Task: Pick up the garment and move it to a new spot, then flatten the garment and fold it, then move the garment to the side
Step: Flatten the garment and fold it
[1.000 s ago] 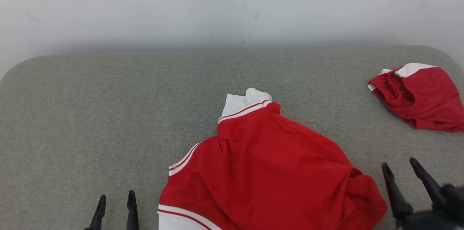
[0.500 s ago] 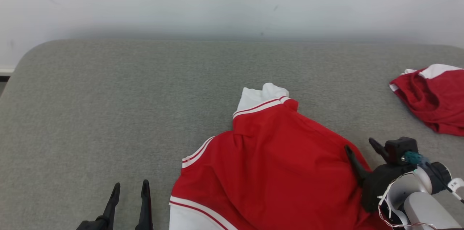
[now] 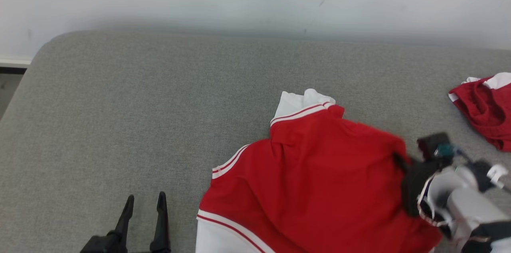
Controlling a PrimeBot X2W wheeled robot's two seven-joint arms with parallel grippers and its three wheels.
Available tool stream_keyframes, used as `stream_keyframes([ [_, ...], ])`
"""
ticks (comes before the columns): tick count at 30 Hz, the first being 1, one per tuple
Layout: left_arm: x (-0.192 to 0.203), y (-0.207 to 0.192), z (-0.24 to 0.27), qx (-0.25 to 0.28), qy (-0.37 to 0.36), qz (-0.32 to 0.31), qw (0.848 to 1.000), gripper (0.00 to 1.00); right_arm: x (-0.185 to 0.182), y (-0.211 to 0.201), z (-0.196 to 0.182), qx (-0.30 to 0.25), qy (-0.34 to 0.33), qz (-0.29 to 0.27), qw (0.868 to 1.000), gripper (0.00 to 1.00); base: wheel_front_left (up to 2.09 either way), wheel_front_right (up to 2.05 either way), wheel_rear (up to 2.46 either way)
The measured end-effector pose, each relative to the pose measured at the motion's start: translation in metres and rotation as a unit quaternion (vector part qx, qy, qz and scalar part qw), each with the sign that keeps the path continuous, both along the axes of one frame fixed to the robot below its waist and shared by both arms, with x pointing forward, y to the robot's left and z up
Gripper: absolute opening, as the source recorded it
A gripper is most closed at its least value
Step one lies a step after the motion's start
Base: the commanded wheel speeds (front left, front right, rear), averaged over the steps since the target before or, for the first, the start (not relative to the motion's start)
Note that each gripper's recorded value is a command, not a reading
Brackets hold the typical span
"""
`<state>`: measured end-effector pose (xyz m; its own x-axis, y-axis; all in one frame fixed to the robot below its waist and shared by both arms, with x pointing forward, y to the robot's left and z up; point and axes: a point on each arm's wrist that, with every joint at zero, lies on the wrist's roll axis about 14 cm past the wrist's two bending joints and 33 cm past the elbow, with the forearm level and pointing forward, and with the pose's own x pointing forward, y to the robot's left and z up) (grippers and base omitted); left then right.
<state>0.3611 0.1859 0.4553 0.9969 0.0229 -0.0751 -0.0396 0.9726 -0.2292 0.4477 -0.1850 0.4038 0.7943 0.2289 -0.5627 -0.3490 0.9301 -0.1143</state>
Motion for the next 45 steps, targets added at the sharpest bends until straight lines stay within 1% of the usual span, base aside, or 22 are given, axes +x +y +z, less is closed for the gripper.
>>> stream_keyframes([
  [2, 0.003, 0.0, 0.001, 0.0, -0.002, 0.0, 1.0, 1.0, 0.022, -0.001, 0.021, -0.007, -0.035, 0.007, 0.999, 0.0, 0.0, 0.0, 0.0],
  [3, 0.003, 0.0, 0.001, 0.0, -0.002, 0.0, 1.0, 1.0, 0.022, -0.001, 0.021, -0.007, -0.035, 0.007, 0.999, 0.0, 0.0, 0.0, 0.0],
  [6, 0.005, 0.001, 0.0, -0.002, -0.001, -0.001, 1.0, 1.0, 0.056, 0.006, 0.06, -0.016, -0.094, 0.024, 0.995, 0.0, 0.0, 0.0, 0.0],
  [9, 0.005, 0.003, -0.001, -0.002, 0.002, 0.002, 1.0, 1.0, 0.081, 0.018, 0.086, -0.026, -0.129, 0.042, 0.99, 0.0, 0.0, 0.0, 0.0],
  [13, 0.004, 0.005, -0.001, -0.005, 0.003, 0.005, 1.0, 1.0, 0.105, 0.035, 0.104, -0.026, -0.146, 0.054, 0.987, 0.0, 0.0, 0.0, 0.0],
  [17, 0.003, 0.006, -0.001, -0.009, 0.003, 0.008, 1.0, 1.0, 0.12, 0.047, 0.105, -0.027, -0.154, 0.062, 0.986, 0.0, 0.0, 0.0, 0.0],
  [18, 0.003, 0.007, 0.0, -0.009, 0.003, 0.01, 1.0, 1.0, 0.122, 0.05, 0.103, -0.025, -0.154, 0.063, 0.986, 0.4, 0.0, 0.0, 0.0],
  [19, 0.003, 0.007, 0.0, -0.01, 0.003, 0.011, 1.0, 1.0, 0.124, 0.053, 0.1, -0.024, -0.152, 0.064, 0.986, 0.51, 0.0, 0.0, 0.0],
  [20, 0.002, 0.008, -0.001, -0.011, 0.005, 0.014, 1.0, 1.0, 0.124, 0.056, 0.096, -0.024, -0.15, 0.066, 0.986, 1.0, 0.0, 0.0, 0.0],
  [23, -0.001, 0.01, -0.002, -0.014, 0.007, 0.02, 1.0, 1.0, 0.121, 0.063, 0.088, -0.023, -0.147, 0.072, 0.986, 1.0, 0.0, 0.0, 0.0],
  [25, -0.002, 0.01, -0.002, -0.015, 0.007, 0.02, 1.0, 1.0, 0.12, 0.064, 0.093, -0.018, -0.163, 0.075, 0.984, 1.0, 0.0, 0.0, 0.0],
  [31, -0.01, 0.006, -0.006, -0.013, 0.013, 0.011, 1.0, 1.0, 0.108, 0.049, 0.118, 0.038, -0.221, 0.041, 0.974, 1.0, 0.0, 0.0, 0.0],
  [32, -0.011, 0.002, -0.006, -0.014, 0.011, 0.003, 1.0, 1.0, 0.1, 0.04, 0.123, 0.054, -0.232, 0.027, 0.971, 1.0, 0.0, 0.0, 0.0],
  [35, -0.012, -0.005, -0.004, -0.014, 0.008, -0.009, 1.0, 1.0, 0.085, 0.028, 0.132, 0.079, -0.248, 0.009, 0.966, 1.0, 0.0, 0.0, 0.0],
  [38, -0.01, -0.013, -0.001, -0.015, 0.002, -0.023, 1.0, 1.0, 0.07, 0.014, 0.153, 0.103, -0.288, -0.003, 0.952, 1.0, 0.0, 0.0, 0.0],
  [40, -0.007, -0.018, 0.001, -0.016, -0.002, -0.032, 0.999, 1.0, 0.052, 0.002, 0.15, 0.111, -0.299, -0.017, 0.948, 1.0, 0.0, 0.0, 0.0],
  [42, -0.005, -0.024, 0.003, -0.016, -0.005, -0.041, 0.999, 1.0, 0.032, -0.008, 0.141, 0.117, -0.301, -0.033, 0.946, 1.0, 0.0, 0.0, 0.0],
  [45, -0.001, -0.031, 0.005, -0.016, -0.008, -0.052, 0.998, 1.0, 0.006, -0.013, 0.135, 0.133, -0.312, -0.054, 0.939, 1.0, 0.0, 0.0, 0.0],
])
